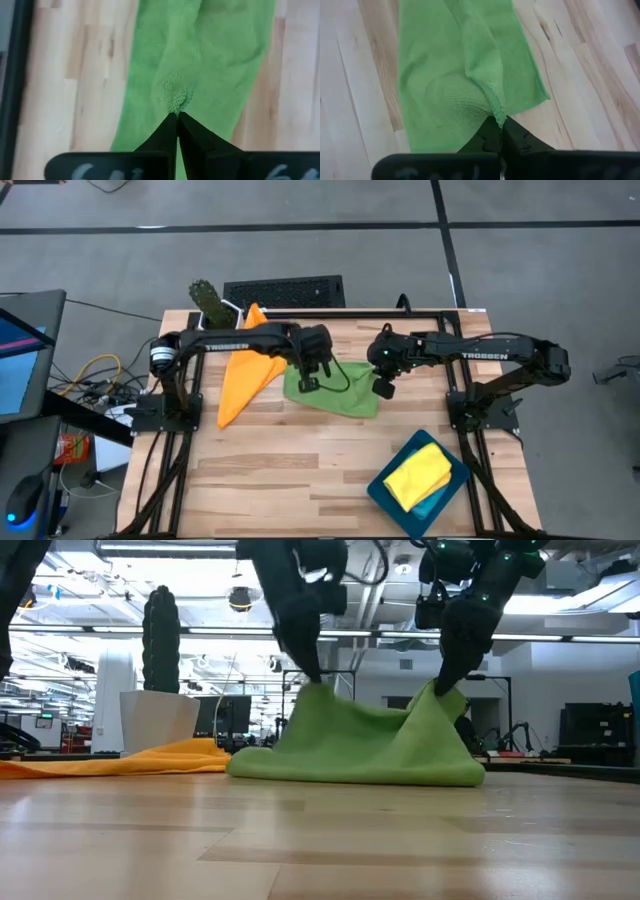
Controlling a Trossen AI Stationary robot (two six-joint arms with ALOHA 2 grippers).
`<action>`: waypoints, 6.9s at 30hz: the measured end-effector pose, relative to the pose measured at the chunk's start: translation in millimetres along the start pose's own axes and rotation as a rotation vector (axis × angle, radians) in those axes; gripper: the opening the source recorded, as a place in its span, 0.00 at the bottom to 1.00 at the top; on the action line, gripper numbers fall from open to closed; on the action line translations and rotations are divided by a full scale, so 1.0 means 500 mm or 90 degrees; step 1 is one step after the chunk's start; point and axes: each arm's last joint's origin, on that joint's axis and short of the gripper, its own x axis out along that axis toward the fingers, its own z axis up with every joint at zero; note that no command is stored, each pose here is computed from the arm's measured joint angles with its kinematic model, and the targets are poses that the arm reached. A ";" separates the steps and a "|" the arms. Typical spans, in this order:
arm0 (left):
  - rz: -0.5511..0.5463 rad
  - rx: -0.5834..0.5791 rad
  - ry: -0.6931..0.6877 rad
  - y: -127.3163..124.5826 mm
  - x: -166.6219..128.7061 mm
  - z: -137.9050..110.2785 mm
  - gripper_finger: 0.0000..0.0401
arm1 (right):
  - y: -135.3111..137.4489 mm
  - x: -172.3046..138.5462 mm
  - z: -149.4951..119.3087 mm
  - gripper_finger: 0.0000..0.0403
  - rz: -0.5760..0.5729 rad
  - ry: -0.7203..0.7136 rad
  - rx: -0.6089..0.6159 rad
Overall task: Fold microfiber towels
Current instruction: Fold the green microfiber towel
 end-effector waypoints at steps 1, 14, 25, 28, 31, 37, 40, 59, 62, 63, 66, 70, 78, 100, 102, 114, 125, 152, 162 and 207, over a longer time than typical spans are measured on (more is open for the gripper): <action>0.000 -0.005 0.005 0.005 -0.018 0.004 0.00 | 0.000 0.000 0.001 0.05 -0.001 -0.005 0.002; 0.264 0.017 -0.033 0.154 -0.227 0.045 0.00 | -0.081 -0.204 0.100 0.03 -0.348 -0.164 -0.061; 0.457 -0.045 -0.230 0.319 -0.390 0.051 0.00 | -0.198 -0.381 0.159 0.03 -0.569 -0.318 -0.052; 0.445 -0.056 -0.235 0.314 -0.396 0.050 0.00 | -0.191 -0.378 0.158 0.03 -0.536 -0.322 -0.040; 0.381 -0.055 -0.187 0.294 -0.371 0.042 0.00 | -0.180 -0.361 0.147 0.03 -0.483 -0.294 -0.019; 0.198 -0.066 -0.039 0.226 -0.251 0.017 0.00 | -0.119 -0.253 0.103 0.02 -0.295 -0.171 0.019; 0.134 -0.048 0.047 0.172 -0.179 0.001 0.00 | -0.074 -0.191 0.070 0.03 -0.232 -0.091 0.020; -0.011 0.039 0.172 -0.171 0.011 -0.082 0.00 | 0.166 -0.069 -0.074 0.04 -0.065 0.032 0.046; 0.022 0.040 0.163 -0.153 0.015 -0.078 0.00 | 0.148 -0.066 -0.069 0.04 -0.083 0.038 0.050; 0.026 0.037 0.158 -0.144 0.017 -0.076 0.00 | 0.138 -0.064 -0.067 0.04 -0.091 0.043 0.050; 0.031 0.026 0.141 -0.112 0.022 -0.069 0.00 | 0.102 -0.059 -0.058 0.04 -0.114 0.053 0.049; 0.064 0.009 0.103 -0.053 0.031 -0.057 0.00 | 0.043 -0.054 -0.047 0.05 -0.146 0.066 0.039; 0.099 -0.033 0.072 0.067 0.048 -0.058 0.00 | -0.068 -0.010 -0.055 0.05 -0.156 0.034 0.074; 0.138 -0.108 0.041 0.224 0.086 -0.087 0.00 | -0.185 0.055 -0.039 0.07 -0.133 -0.028 0.110; 0.141 -0.102 0.046 0.226 0.103 -0.086 0.00 | -0.189 0.063 -0.038 0.06 -0.136 -0.028 0.112; 0.160 -0.080 0.030 0.234 0.119 -0.080 0.02 | -0.218 0.092 -0.043 0.12 -0.155 -0.002 0.133; 0.183 -0.084 0.030 0.254 0.117 -0.086 0.28 | -0.238 0.079 -0.041 0.36 -0.187 -0.029 0.161; -0.045 -0.191 -0.032 0.090 0.246 -0.178 0.10 | -0.098 0.114 -0.167 0.26 -0.025 -0.075 0.209; -0.090 -0.226 0.011 0.031 0.257 -0.201 0.08 | -0.031 0.155 -0.202 0.20 0.011 0.014 0.212; -0.047 -0.148 -0.145 0.064 0.240 -0.164 0.01 | -0.034 0.194 -0.034 0.13 0.051 -0.273 0.162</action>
